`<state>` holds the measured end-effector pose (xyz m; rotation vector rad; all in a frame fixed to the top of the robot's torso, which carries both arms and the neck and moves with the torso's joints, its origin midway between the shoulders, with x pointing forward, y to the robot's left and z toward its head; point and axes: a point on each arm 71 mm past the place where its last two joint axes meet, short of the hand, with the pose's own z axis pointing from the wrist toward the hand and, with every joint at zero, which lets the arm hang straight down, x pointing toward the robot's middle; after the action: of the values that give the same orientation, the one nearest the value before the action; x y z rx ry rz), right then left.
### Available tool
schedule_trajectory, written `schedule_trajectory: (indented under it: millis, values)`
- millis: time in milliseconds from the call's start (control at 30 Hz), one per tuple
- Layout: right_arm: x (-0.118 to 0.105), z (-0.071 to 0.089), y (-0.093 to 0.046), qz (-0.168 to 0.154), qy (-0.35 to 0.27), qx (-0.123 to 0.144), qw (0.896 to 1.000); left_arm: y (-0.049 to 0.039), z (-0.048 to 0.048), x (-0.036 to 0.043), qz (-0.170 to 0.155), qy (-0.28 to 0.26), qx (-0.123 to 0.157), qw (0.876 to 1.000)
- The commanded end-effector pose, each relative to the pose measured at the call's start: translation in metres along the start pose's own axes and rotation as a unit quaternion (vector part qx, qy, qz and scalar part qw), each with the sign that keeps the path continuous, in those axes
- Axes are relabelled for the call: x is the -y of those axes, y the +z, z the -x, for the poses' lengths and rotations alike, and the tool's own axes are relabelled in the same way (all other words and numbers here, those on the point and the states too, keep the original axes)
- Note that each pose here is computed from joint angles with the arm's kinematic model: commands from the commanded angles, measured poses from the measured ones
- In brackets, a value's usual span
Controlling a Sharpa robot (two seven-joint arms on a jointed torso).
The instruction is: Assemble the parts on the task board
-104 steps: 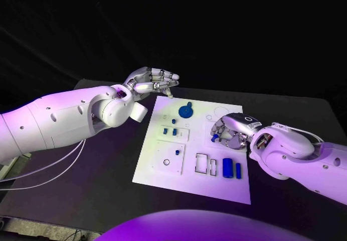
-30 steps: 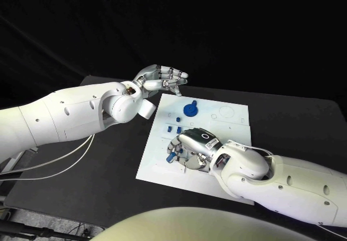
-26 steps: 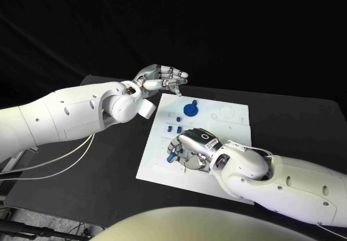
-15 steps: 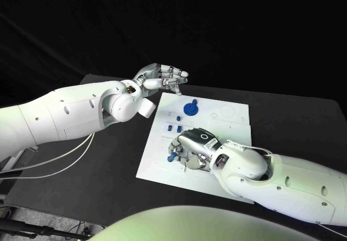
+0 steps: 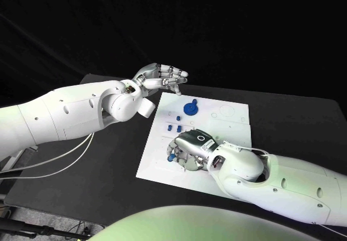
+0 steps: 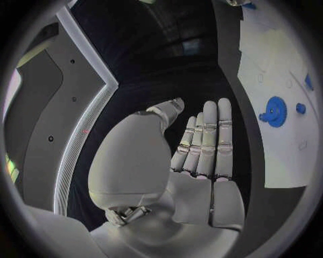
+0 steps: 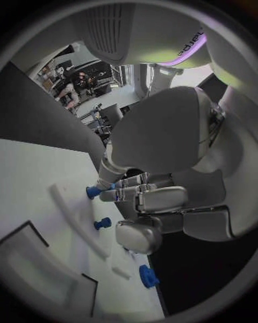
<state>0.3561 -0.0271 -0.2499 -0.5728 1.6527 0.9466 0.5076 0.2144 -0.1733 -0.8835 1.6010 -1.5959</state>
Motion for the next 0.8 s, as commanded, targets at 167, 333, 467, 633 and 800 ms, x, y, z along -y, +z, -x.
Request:
schedule_trajectory:
  millis: [167,333,467,633,800]
  values:
    - [-0.003,-0.005,0.001,0.004,-0.004,-0.010,1.000,0.0003,-0.0023,0.0008,-0.002,-0.004,-0.010,1.000]
    - [-0.002,-0.004,0.001,0.001,0.000,0.000,1.000,0.0002,-0.0022,0.0008,-0.002,-0.004,-0.010,1.000]
    - [0.000,-0.002,-0.002,-0.002,0.004,0.018,1.000,0.0002,-0.0022,0.0007,-0.001,-0.004,-0.010,1.000]
    - [0.001,0.005,-0.008,-0.002,0.012,0.052,0.999,-0.0001,-0.0019,0.0007,-0.001,-0.004,-0.010,1.000]
    - [0.005,0.019,-0.022,0.000,0.035,0.102,0.994,-0.0005,-0.0011,0.0005,0.000,-0.004,-0.010,1.000]
